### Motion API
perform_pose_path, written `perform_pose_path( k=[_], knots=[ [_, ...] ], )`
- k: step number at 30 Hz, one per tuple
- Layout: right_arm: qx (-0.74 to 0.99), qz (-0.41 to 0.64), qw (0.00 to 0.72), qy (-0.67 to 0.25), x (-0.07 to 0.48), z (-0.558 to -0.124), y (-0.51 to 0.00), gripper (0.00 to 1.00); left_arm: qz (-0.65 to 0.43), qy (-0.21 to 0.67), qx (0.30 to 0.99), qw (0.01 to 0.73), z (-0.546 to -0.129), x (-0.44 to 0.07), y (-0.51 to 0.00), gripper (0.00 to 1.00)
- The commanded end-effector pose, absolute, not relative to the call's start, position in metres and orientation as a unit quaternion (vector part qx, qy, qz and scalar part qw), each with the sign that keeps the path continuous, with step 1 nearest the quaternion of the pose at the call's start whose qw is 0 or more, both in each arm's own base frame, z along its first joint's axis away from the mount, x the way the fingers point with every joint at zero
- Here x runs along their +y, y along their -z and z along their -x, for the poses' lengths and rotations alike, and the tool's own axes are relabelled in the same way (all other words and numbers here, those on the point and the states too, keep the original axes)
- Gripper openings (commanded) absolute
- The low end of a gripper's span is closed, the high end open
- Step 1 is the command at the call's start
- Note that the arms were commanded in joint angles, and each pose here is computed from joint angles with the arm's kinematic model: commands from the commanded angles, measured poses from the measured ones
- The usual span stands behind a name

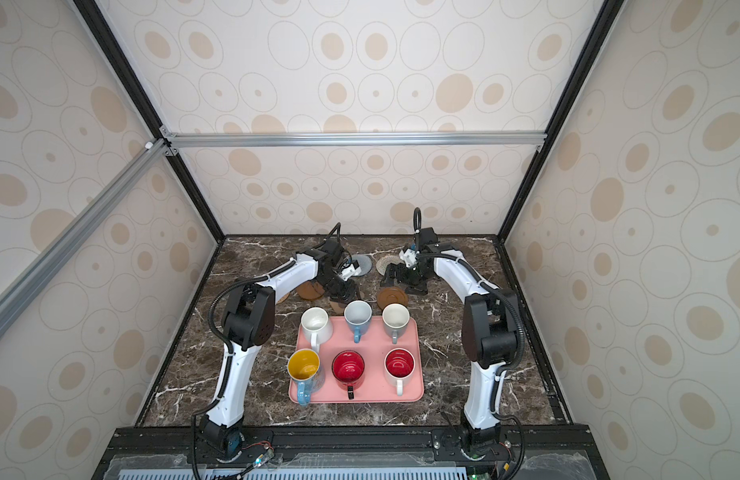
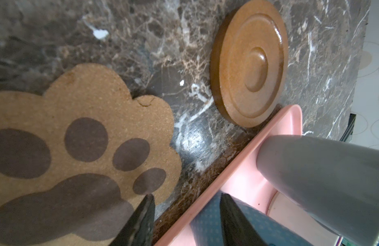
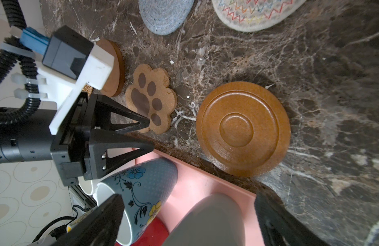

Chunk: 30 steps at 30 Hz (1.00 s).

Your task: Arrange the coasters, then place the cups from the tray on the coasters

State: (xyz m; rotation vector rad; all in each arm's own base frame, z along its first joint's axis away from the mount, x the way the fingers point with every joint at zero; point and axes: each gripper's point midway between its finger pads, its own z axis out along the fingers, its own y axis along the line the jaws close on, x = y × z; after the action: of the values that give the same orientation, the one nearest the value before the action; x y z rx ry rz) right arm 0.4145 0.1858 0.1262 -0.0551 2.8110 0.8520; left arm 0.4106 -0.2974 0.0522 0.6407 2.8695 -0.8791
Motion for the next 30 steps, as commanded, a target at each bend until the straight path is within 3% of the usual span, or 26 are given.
perform_pose_path(
  k=[1, 17, 30],
  knots=[
    [0.952, 0.024, 0.108, -0.285, 0.184, -0.409, -0.134, 1.00, -0.201, 0.277, 0.939, 0.030, -0.413, -0.290, -0.051, 0.45],
    [0.953, 0.023, 0.105, -0.284, 0.184, -0.410, -0.132, 1.00, -0.200, 0.242, 0.949, 0.000, -0.402, -0.272, -0.025, 0.27],
    [0.954, 0.018, 0.102, -0.282, 0.183, -0.409, -0.129, 1.00, -0.213, 0.204, 0.955, 0.005, -0.403, -0.261, -0.010, 0.23]
  ],
)
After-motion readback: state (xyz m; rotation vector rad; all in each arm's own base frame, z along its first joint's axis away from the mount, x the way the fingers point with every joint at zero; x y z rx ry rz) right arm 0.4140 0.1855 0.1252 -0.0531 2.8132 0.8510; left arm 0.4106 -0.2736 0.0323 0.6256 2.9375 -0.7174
